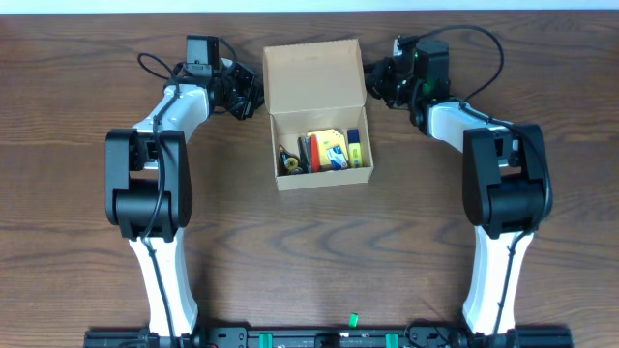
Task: Pack container
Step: 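Push the lid flap forward with both grippers to fold it down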
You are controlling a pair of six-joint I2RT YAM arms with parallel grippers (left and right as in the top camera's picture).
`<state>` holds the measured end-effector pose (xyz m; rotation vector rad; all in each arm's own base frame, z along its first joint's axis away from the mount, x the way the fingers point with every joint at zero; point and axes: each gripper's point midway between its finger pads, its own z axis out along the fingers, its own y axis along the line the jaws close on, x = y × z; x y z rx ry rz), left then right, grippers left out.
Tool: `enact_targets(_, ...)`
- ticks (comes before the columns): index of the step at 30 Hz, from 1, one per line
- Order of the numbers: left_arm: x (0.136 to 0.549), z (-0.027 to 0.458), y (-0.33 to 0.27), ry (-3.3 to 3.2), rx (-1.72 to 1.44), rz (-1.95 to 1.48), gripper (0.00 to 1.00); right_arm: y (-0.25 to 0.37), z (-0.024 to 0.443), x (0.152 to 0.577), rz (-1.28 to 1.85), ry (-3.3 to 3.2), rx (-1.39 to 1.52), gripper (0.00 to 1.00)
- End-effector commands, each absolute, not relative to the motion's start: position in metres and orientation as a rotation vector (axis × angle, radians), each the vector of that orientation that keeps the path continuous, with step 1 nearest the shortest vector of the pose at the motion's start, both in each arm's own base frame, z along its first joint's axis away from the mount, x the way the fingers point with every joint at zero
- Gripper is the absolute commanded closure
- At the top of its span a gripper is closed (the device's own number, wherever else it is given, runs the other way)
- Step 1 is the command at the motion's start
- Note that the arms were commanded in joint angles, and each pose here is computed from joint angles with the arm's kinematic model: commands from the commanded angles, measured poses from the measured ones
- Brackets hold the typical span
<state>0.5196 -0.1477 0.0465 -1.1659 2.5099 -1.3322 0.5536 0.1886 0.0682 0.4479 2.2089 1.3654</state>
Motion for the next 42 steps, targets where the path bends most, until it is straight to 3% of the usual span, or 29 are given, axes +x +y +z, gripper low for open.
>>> enact_targets(1,0.523,0.047,-0.157,2.523,-1.106,-1.398,0.94,0.201,0.07,0.551,1.418,2.216,0.412,0.98)
enact_targets(27,0.519,0.095,-0.163,2.462,-0.765,-1.722,0.94,0.217,0.094,0.536,1.53,2.171,0.158,0.99)
enact_targets(42,0.511,0.117,-0.163,2.414,-0.569,-1.876,0.94,0.215,0.15,0.533,1.488,2.067,-0.006,0.99)
